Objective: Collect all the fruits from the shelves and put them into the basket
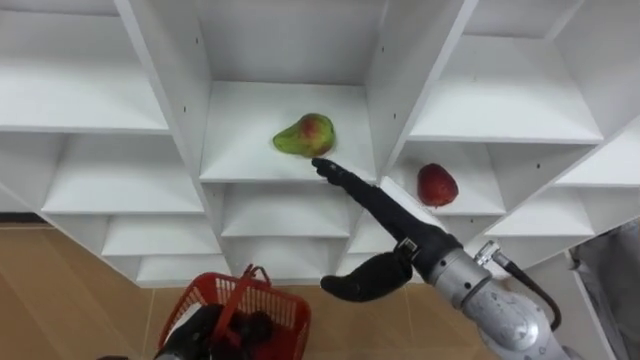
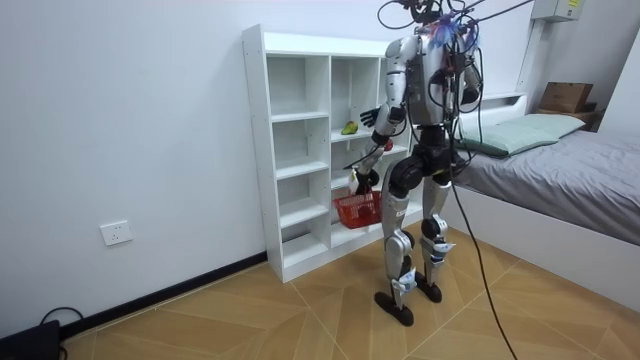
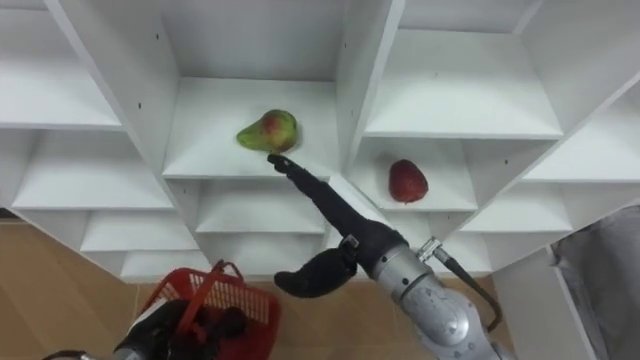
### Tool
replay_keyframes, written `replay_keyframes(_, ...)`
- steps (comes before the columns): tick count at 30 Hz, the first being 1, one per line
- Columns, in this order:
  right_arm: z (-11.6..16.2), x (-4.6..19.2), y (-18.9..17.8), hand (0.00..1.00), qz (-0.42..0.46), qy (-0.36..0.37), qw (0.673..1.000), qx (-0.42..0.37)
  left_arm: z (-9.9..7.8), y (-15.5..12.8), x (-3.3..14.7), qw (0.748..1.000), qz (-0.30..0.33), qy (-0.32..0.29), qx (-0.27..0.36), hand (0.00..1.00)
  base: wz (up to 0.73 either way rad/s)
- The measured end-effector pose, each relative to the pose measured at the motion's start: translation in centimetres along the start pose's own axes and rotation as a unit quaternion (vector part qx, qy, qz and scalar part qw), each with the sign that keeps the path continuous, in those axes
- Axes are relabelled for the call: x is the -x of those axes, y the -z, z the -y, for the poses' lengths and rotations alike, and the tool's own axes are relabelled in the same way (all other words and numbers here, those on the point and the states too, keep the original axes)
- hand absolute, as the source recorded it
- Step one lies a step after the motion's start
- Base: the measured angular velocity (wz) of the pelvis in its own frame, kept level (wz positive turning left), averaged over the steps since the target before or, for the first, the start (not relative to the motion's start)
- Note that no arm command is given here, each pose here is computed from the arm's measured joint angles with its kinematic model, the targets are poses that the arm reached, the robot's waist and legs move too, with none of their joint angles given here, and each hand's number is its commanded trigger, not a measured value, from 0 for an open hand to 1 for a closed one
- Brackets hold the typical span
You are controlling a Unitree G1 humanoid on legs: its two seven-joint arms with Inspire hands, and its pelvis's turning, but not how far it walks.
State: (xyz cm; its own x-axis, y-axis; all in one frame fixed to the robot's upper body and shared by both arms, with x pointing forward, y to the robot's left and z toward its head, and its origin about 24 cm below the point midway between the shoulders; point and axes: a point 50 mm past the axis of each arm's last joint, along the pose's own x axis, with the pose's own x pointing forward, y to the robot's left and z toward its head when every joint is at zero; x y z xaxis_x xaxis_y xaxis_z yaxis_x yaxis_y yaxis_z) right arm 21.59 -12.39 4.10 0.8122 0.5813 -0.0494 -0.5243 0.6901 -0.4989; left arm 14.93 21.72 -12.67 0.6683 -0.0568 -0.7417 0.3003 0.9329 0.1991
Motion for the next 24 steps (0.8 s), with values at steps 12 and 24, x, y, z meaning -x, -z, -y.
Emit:
replay_keyframes(12, 0.6, -0.6, -1.4, 0.0, 0.031, 0.024, 0.999, 0.013, -0.4, 0.9, 0.2, 0.999, -0.02, -0.027, 0.004, 1.0, 0.0)
replay_keyframes(24, 1.6, -2.1, -3.1, 0.0, 0.063, 0.069, 0.989, 0.112, 0.1, 1.8, 0.2, 0.999, -0.042, -0.023, -0.003, 1.0, 0.08)
